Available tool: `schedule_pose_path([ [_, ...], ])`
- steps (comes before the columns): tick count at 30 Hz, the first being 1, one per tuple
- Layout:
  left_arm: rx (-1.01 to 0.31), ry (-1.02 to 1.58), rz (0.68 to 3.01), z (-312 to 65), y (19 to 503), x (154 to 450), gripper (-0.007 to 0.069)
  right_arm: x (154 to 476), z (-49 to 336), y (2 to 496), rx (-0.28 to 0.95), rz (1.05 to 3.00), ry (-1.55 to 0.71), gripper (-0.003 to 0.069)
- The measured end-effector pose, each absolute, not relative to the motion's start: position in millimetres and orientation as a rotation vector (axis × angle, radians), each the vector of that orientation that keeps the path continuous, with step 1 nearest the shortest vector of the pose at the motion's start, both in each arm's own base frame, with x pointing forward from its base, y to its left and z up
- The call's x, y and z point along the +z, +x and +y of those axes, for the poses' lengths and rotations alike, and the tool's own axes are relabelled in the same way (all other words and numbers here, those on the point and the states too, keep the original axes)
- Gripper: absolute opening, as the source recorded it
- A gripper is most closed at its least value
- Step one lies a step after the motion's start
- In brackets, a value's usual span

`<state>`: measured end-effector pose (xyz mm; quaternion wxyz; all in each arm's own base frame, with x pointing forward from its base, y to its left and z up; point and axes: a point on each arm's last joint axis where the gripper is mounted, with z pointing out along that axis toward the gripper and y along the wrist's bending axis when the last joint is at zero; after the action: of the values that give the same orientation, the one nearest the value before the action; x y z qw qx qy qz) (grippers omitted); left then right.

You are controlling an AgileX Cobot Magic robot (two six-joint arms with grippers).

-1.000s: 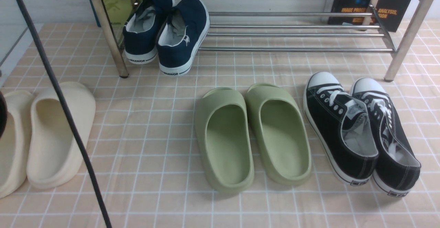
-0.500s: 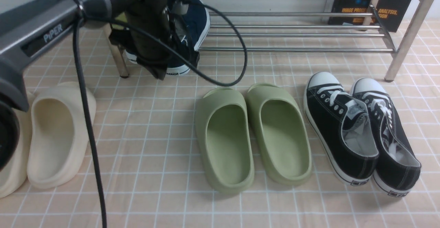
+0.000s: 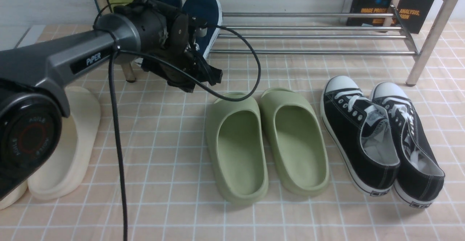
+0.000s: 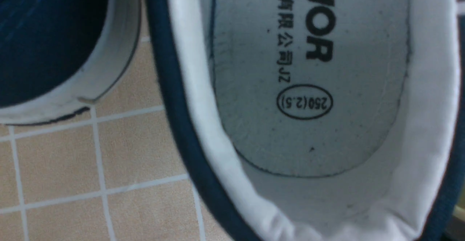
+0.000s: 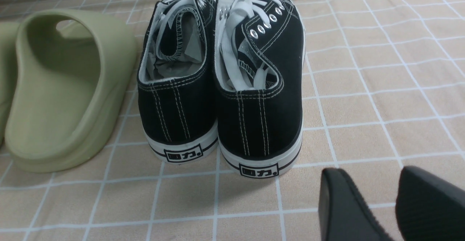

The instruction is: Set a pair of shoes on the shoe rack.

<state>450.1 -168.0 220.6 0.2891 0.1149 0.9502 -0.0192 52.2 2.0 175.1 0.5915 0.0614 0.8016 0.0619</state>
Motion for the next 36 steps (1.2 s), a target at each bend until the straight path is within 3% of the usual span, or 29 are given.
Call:
schedule_pose_path([
  [8, -0.111, 0.242, 2.395, -164.1, 476.4, 264.1, 0.0020, 175.1, 2.0, 52.2, 0.144, 1.865, 0.143, 0.0239],
  [17, -0.183, 0.279, 2.440, -168.4, 477.6, 257.3, 0.0020, 175.1, 2.0, 52.2, 0.144, 1.865, 0.143, 0.0239],
  [21, -0.166, 0.294, 2.476, -164.7, 468.3, 271.2, 0.0020, 175.1, 2.0, 52.2, 0.144, 1.865, 0.143, 0.0239],
  [30, -0.078, 0.370, 2.289, -129.9, 386.5, 417.1, 0.0022, 175.1, 2.0, 52.2, 0.144, 1.865, 0.143, 0.0239],
  [32, -0.055, 0.364, 2.211, -112.8, 344.8, 459.5, 0.0022, 175.1, 2.0, 52.2, 0.144, 1.865, 0.143, 0.0239],
  [36, -0.060, 0.352, 2.157, -90.8, 283.7, 480.5, 0.0022, 175.1, 2.0, 52.2, 0.144, 1.865, 0.143, 0.0239],
])
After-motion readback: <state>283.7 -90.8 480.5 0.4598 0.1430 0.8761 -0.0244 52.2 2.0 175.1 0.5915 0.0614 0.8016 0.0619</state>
